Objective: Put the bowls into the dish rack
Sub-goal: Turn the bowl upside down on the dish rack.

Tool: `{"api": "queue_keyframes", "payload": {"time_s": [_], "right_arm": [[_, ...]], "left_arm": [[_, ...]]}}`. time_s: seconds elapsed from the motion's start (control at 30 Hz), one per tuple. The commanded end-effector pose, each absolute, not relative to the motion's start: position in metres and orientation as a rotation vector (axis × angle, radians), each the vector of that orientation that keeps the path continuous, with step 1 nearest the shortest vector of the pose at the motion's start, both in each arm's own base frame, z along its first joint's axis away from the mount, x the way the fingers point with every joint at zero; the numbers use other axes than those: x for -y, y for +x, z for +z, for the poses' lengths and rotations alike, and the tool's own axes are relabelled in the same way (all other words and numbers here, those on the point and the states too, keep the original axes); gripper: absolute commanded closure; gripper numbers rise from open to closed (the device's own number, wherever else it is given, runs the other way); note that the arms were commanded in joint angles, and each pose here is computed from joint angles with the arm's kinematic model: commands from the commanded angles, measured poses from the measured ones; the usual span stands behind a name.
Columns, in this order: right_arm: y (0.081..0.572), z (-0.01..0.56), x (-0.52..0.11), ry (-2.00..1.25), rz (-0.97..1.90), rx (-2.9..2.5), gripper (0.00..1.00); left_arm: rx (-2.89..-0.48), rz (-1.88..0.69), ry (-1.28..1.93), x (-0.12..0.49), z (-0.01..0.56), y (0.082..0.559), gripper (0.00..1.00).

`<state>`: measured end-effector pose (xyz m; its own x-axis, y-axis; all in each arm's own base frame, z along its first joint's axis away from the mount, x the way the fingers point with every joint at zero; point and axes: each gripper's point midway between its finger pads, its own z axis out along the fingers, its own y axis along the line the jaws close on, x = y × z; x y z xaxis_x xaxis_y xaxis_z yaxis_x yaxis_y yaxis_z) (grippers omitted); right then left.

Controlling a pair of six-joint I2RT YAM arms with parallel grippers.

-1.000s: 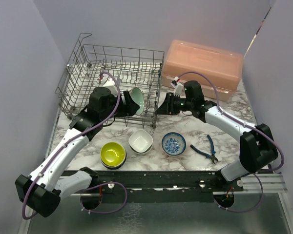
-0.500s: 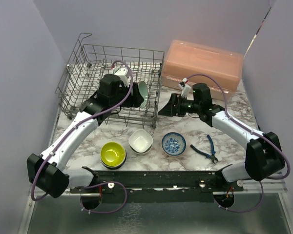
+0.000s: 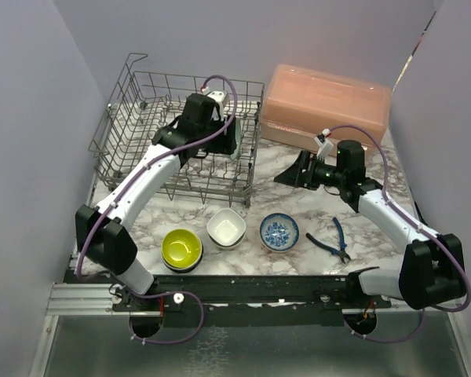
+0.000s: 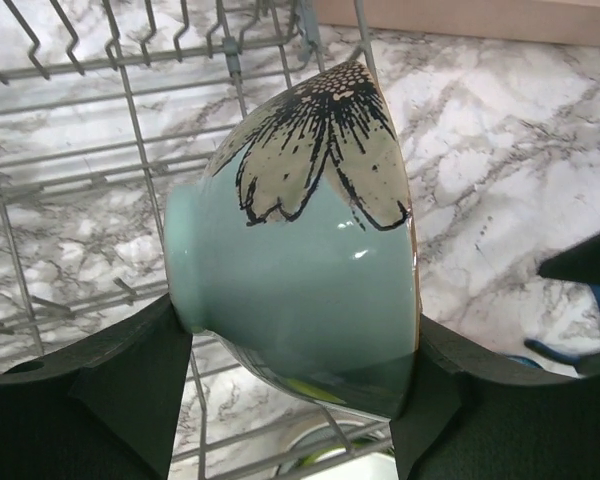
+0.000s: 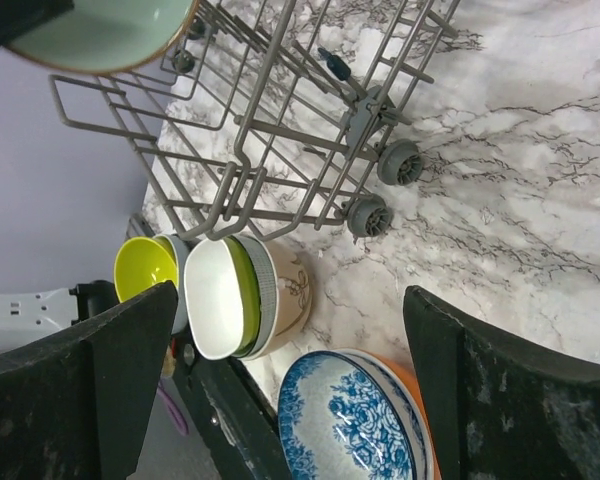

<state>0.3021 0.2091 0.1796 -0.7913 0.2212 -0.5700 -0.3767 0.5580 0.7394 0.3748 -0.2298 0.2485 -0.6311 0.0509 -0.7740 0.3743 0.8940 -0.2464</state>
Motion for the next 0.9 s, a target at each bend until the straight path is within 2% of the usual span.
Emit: {"api": "queue_keyframes", "payload": {"time_s": [0.0, 0.2, 0.63, 0.87], "right_arm": [[0.295, 0.177, -0.202, -0.145, 1.181, -2.169, 0.01], [0.294, 0.171, -0.196, -0.124, 1.125, -2.181, 0.0], [0.288, 0.161, -0.188, -0.105, 1.067, -2.233, 0.0], [0.288, 0.157, -0.186, -0.105, 1.05, -2.249, 0.0]], "left_arm": [[-2.164, -0.368, 0.303, 0.226, 0.277, 0.403, 1.0], [-2.176, -0.244, 0.35, 0.238, 0.287, 0.423, 1.0], [-2.287, -0.147, 0.381, 0.231, 0.223, 0.411, 1.0], [-2.274, -0.08, 0.339, 0.22, 0.215, 0.41, 1.0]]}}
